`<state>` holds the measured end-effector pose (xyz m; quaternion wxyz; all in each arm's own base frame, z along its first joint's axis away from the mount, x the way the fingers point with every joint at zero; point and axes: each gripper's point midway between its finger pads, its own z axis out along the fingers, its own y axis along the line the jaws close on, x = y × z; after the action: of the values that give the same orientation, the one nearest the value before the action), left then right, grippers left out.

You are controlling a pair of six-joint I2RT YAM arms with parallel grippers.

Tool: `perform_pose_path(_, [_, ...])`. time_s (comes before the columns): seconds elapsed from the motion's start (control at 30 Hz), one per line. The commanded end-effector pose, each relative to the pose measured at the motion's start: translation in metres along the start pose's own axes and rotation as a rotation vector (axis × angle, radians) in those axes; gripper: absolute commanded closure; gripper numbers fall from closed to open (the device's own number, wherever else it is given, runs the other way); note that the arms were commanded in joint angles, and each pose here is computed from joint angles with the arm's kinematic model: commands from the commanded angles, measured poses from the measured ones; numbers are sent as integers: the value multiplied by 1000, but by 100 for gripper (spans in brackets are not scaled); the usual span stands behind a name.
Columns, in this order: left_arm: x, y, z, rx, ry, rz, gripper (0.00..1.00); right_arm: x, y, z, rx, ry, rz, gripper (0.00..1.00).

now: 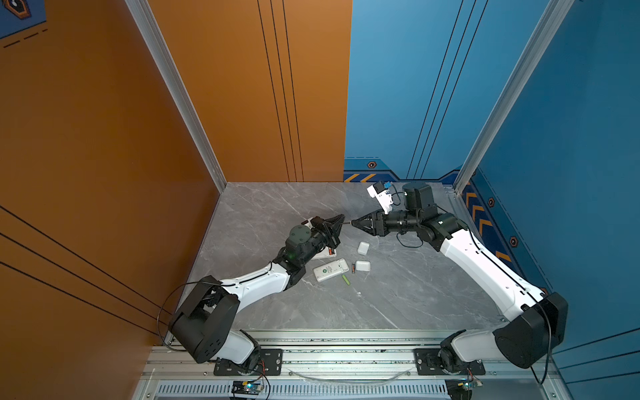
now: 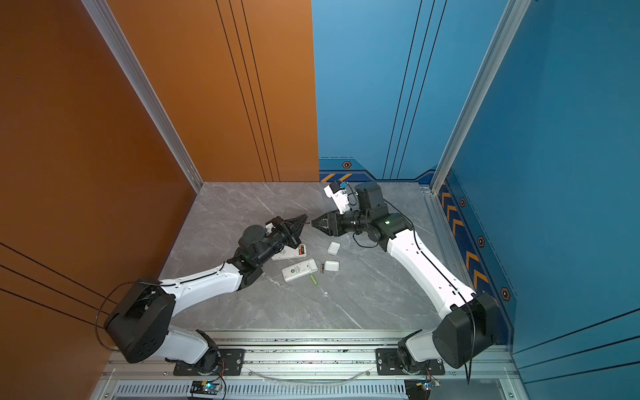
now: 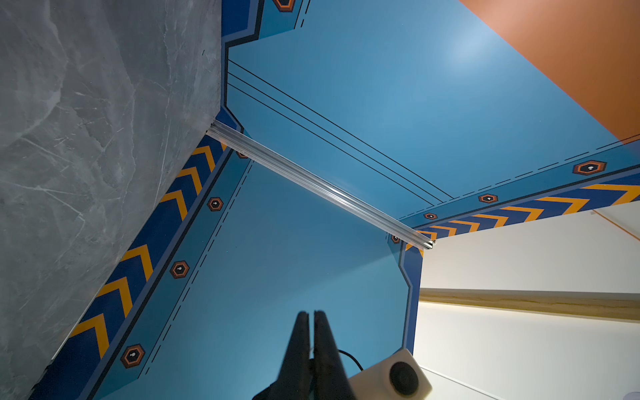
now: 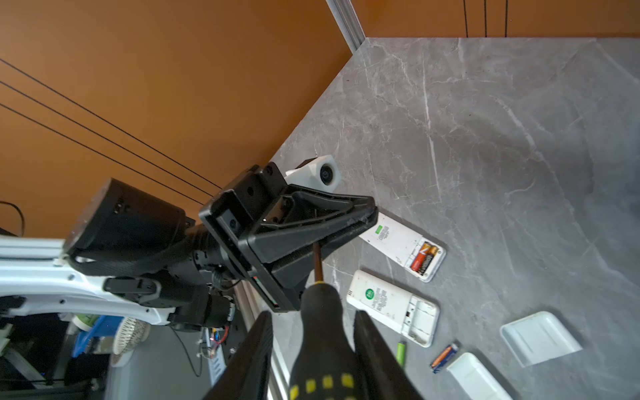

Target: Unload the batteries from the remote control

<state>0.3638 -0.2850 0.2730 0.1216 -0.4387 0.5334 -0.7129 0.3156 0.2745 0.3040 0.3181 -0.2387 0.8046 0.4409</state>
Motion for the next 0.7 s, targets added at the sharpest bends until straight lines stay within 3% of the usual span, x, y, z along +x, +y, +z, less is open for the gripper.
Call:
perform_pose_path(0.0, [24, -13, 5, 30, 74, -241, 100, 0, 7, 6, -34, 16, 5, 78])
perform_pose_path(0.13, [22, -11, 4, 28, 68, -235, 100, 2, 6, 7, -32, 30, 24, 97])
perform_pose_path(0.2, [21, -12, 5, 26, 78, -217, 100, 3, 7, 4, -24, 33, 28, 100])
perform_pose_path(0.3, [16, -18, 5, 15, 109, -154, 44, 4, 6, -2, 20, 31, 43, 100])
perform_pose_path(0.37, [-1, -20, -2, -31, 100, -84, 22, 4, 1, -14, 105, 18, 68, 100])
perform_pose_path(0.47, [-42, -17, -29, -171, 31, 86, 1, 10, -18, -41, 337, 2, 133, 100])
perform_pose_path(0.6, [-95, -10, -87, -453, -104, 363, 2, 30, -14, -68, 487, 37, 143, 100])
perform_pose_path(0.67, [-113, -4, -112, -564, -152, 400, 2, 37, -15, -75, 528, 32, 158, 100])
